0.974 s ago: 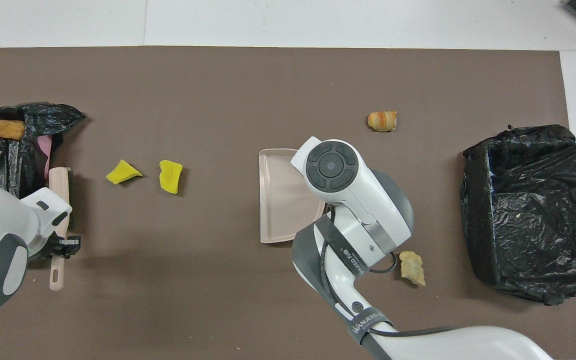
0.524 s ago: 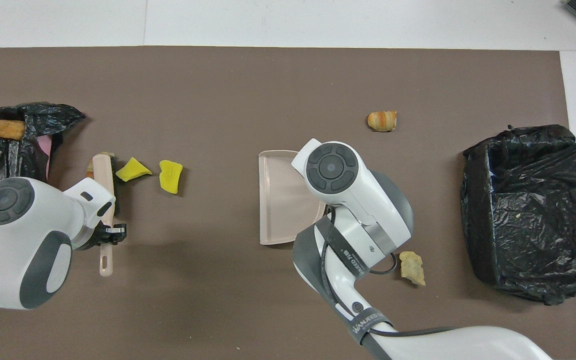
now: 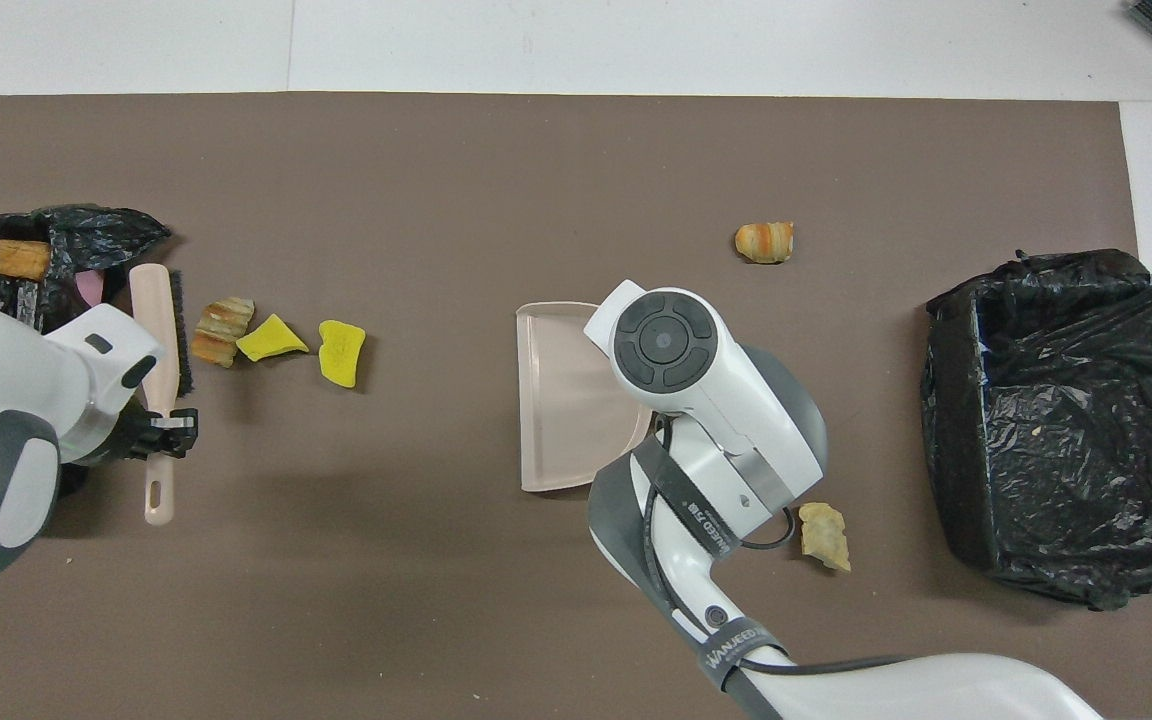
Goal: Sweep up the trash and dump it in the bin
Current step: 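Sweep the crusts and sponges toward the dustpan with the left gripper's brush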
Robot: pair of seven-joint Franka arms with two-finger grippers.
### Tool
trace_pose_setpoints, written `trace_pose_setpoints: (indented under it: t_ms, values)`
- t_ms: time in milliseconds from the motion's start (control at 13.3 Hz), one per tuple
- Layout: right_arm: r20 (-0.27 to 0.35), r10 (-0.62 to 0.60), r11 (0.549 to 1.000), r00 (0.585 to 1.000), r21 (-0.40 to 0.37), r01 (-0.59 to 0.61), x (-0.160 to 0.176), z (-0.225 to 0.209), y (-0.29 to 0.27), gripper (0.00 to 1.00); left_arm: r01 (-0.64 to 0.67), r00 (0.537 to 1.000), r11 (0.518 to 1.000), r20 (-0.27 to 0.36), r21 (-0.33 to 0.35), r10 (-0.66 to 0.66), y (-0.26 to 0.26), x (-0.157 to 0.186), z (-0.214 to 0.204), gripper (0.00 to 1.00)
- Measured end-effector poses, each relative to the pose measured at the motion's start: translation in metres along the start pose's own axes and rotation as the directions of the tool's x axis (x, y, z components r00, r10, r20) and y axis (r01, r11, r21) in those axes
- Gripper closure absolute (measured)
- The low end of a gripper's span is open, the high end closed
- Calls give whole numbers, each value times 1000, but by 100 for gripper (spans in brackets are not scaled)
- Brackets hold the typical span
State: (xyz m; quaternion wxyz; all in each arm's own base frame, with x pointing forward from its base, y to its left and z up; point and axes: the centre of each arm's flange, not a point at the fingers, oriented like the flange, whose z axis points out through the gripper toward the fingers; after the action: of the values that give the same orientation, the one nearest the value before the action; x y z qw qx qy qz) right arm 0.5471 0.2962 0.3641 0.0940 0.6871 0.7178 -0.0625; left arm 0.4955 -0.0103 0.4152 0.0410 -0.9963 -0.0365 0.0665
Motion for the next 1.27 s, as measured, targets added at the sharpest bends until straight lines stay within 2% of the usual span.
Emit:
trace_pose_setpoints:
  t_ms: [225, 375, 524, 899, 1274]
  values:
    - [7, 15, 1000, 1000, -12, -15, -1, 2, -3, 67, -23, 1000, 1000, 0, -16, 23, -56, 17, 26, 74]
    - [4, 14, 1000, 1000, -24, -14, -2, 4, -6, 67, -49, 999, 999, 18, -3, 49, -58, 34, 53, 74]
    - [13, 7, 999, 1000, -36, -6, -2, 5, -6, 67, -109, 993, 994, 49, 0, 108, -42, 47, 74, 74]
    - [16, 18, 999, 1000, -37, -18, -2, 4, -9, 67, -311, 949, 950, 55, 14, 309, 31, 41, 73, 74]
    - [18, 22, 999, 1000, -36, -21, -3, 5, -10, 67, -276, 959, 961, 61, 4, 276, 117, 9, 71, 74]
